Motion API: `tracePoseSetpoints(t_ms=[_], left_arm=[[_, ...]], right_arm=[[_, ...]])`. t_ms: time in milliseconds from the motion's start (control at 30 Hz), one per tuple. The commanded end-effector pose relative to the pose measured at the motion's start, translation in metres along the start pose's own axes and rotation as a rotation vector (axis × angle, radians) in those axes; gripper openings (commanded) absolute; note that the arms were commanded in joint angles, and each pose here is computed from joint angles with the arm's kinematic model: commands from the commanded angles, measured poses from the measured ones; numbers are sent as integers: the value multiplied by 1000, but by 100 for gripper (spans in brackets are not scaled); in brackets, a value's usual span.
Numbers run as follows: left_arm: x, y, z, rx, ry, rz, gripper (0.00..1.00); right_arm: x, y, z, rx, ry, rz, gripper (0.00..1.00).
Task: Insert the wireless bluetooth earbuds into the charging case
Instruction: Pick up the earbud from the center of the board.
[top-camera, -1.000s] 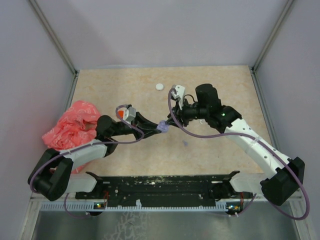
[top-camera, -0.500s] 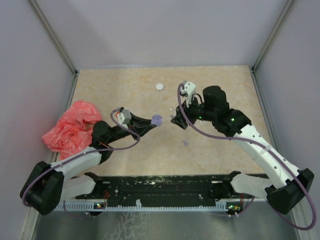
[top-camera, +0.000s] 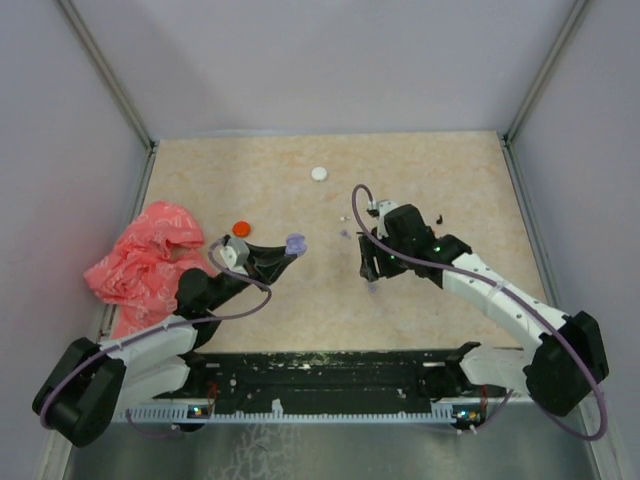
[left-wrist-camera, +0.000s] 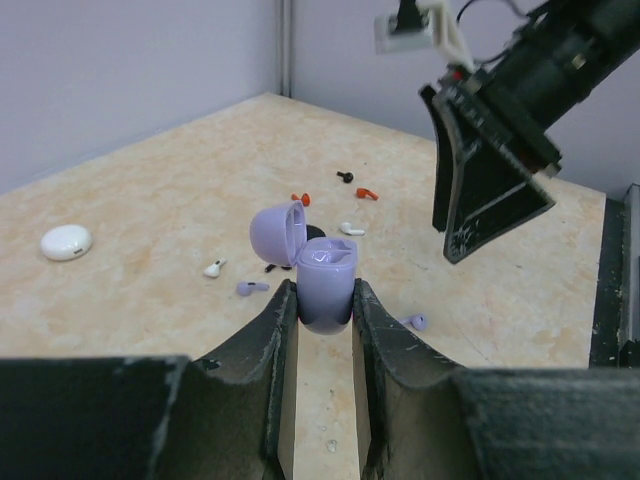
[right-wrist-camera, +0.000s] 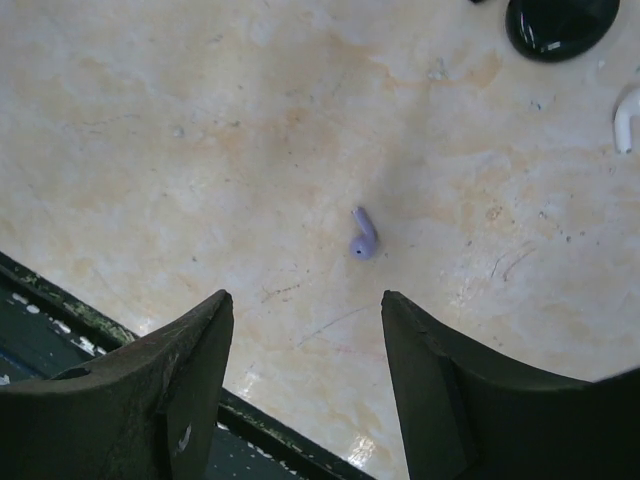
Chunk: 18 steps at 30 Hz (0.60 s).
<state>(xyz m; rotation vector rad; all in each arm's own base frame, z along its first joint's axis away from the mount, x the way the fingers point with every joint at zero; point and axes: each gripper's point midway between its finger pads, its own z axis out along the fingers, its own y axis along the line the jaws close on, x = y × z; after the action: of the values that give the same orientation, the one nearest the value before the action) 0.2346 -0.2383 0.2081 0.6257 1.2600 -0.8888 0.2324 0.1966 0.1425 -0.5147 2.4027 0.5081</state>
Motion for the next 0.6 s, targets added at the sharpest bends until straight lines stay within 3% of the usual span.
tracePoseSetpoints(t_ms=[0,433,567], left_arm=[[-5,0,-9,-23,-17,44,0],[9,4,-7,-24,32,50,0],[11,3,-6,-15,41,50,0]], right_arm=[[6,-14,20,87,-11,92,61],[43,-30,69,249,76,91,60],[53,-30,78,283,121,66,56]])
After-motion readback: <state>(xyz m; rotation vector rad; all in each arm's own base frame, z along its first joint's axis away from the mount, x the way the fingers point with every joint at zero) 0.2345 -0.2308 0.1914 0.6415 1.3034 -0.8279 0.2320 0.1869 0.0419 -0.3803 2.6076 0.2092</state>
